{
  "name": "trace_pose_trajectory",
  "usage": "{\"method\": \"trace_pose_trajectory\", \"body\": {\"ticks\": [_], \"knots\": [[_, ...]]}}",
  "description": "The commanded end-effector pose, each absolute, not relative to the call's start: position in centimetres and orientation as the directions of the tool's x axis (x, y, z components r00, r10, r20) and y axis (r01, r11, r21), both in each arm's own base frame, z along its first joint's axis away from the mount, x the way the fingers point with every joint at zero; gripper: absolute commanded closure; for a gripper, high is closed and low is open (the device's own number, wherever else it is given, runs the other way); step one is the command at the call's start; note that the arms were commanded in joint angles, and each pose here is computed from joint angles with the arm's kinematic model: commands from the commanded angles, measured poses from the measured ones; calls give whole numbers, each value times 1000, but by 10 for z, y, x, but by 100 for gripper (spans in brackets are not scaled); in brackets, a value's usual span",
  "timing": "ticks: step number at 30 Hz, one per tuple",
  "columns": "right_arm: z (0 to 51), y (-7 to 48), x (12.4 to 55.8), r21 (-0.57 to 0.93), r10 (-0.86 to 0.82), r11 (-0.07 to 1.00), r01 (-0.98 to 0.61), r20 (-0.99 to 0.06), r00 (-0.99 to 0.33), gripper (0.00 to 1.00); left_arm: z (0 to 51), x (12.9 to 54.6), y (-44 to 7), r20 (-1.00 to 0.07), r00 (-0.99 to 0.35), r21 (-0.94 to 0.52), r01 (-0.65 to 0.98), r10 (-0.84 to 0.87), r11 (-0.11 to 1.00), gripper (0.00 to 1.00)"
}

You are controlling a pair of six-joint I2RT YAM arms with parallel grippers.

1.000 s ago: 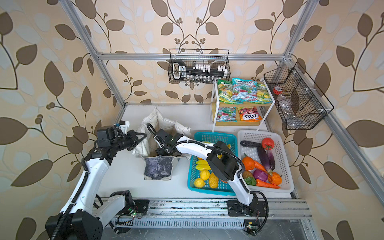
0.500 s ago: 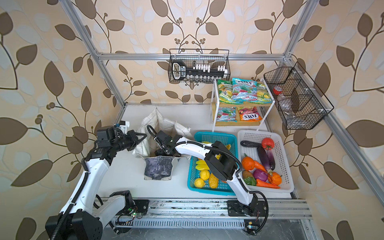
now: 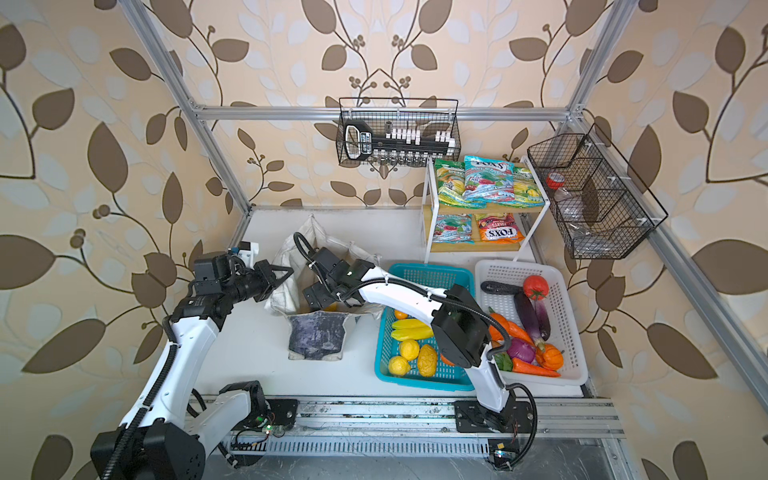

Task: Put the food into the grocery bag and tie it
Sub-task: 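Open the right gripper to release the yellow pear inside the tote bag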

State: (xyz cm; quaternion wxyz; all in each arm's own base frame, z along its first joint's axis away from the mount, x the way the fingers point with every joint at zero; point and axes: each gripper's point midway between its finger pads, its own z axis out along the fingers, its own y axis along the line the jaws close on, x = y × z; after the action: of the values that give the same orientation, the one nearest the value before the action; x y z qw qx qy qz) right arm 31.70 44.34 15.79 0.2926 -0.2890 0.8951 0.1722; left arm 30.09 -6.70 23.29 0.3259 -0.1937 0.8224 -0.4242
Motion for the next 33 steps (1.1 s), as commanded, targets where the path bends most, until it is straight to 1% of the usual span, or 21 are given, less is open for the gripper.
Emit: {"method": "trace_pose_trajectory", "body": {"ticks": [1, 8, 11, 14, 17, 21, 24, 27, 28, 30, 31, 32, 33], "knots": [[199, 435, 316, 92, -395, 775, -625, -701, -594, 0, 238, 298, -66, -394, -706, -819, -21, -588, 574, 100], [260, 408, 312, 26, -348, 798, -602, -796, -495, 0, 240, 296, -67, -406, -706, -815, -8, -581, 579, 100], [277, 391, 310, -4, -339, 807, -590, -821, -459, 0, 243, 296, -68, -416, -703, -815, 8, -576, 579, 100], [284, 363, 312, 11, -302, 834, -551, -828, -473, 0, 242, 296, -67, -415, -703, -814, 4, -577, 581, 100], [275, 338, 316, 87, -278, 823, -561, -800, -532, 2, 238, 296, -66, -404, -705, -812, -16, -583, 583, 100], [249, 297, 325, 133, -255, 841, -525, -758, -601, 10, 242, 298, -65, -410, -696, -817, -7, -589, 577, 100], [221, 286, 325, 153, -275, 832, -534, -721, -635, 15, 241, 296, -64, -420, -692, -810, -7, -588, 586, 100], [201, 291, 326, 183, -279, 816, -548, -706, -651, 17, 241, 298, -63, -419, -690, -808, -12, -590, 589, 100], [185, 292, 324, 189, -292, 814, -548, -683, -670, 20, 241, 299, -62, -419, -688, -805, -20, -592, 593, 100], [168, 296, 323, 205, -305, 809, -550, -654, -693, 31, 240, 300, -58, -413, -678, -800, -49, -608, 598, 100], [164, 298, 324, 210, -302, 811, -546, -648, -699, 40, 242, 302, -56, -411, -670, -801, -58, -618, 596, 100], [163, 299, 326, 209, -301, 812, -545, -650, -698, 53, 246, 304, -55, -407, -665, -805, -63, -626, 590, 100], [166, 298, 328, 202, -293, 819, -538, -659, -693, 63, 250, 306, -55, -400, -664, -811, -64, -632, 581, 100]]}}
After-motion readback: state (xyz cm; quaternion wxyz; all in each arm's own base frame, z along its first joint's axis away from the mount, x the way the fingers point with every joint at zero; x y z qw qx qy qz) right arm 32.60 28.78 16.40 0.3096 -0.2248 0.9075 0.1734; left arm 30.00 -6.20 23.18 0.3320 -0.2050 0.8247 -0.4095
